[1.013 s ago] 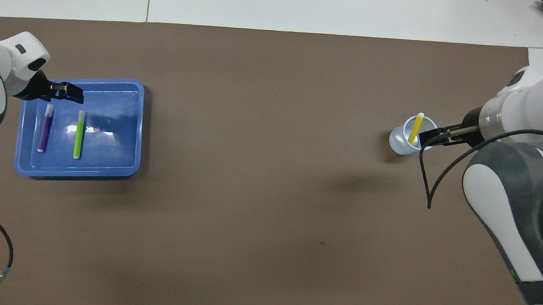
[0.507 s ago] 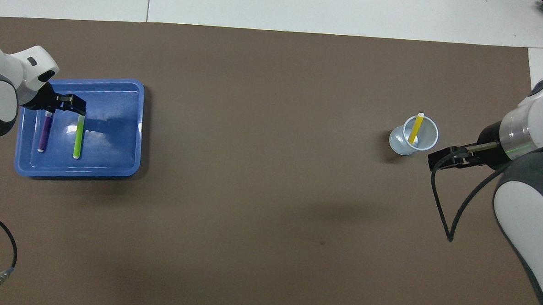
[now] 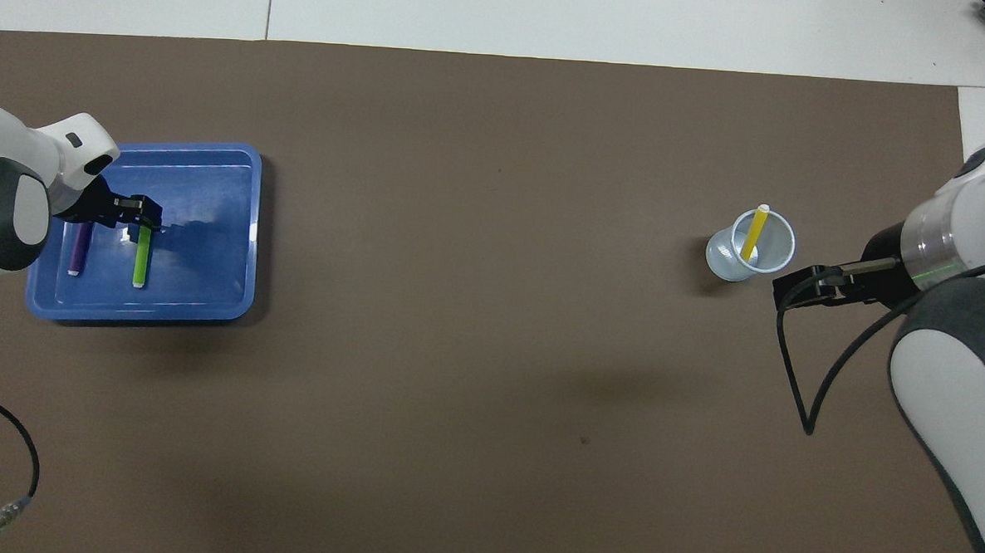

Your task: Transfer and insert pens with both arms

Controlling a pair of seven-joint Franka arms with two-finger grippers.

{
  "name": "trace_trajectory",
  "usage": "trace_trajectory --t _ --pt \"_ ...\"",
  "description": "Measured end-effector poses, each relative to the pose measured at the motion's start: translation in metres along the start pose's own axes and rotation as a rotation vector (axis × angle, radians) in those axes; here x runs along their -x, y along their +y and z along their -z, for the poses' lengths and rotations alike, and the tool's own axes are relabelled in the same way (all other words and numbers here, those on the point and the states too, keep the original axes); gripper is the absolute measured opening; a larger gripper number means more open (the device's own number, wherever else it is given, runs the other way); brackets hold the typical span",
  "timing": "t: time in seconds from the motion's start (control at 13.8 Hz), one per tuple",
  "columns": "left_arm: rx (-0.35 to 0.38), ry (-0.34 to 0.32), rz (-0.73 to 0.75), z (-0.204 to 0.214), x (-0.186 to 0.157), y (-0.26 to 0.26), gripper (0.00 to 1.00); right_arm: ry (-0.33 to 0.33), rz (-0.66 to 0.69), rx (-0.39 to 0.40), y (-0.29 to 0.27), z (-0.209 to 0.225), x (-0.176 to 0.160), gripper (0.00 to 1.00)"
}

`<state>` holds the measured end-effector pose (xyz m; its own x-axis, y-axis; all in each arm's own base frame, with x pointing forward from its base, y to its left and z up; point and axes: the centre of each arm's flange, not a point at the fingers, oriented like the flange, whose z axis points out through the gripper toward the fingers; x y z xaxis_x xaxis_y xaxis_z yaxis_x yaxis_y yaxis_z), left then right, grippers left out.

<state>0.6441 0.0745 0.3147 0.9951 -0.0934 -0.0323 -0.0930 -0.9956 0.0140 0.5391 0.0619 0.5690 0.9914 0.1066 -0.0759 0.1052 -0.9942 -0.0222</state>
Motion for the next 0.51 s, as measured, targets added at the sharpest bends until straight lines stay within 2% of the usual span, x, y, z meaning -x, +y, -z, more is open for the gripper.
trace_trajectory --t 0.14,0.51 --pt "0.000 -0.001 0.000 0.000 0.001 0.000 0.64 -0.002 0.000 0.000 0.000 -0.001 0.000 1.00" --pt "0.001 -0.008 -0.001 -0.010 0.007 0.002 0.61 -0.010 -0.001 0.000 0.000 -0.005 0.001 1.00"
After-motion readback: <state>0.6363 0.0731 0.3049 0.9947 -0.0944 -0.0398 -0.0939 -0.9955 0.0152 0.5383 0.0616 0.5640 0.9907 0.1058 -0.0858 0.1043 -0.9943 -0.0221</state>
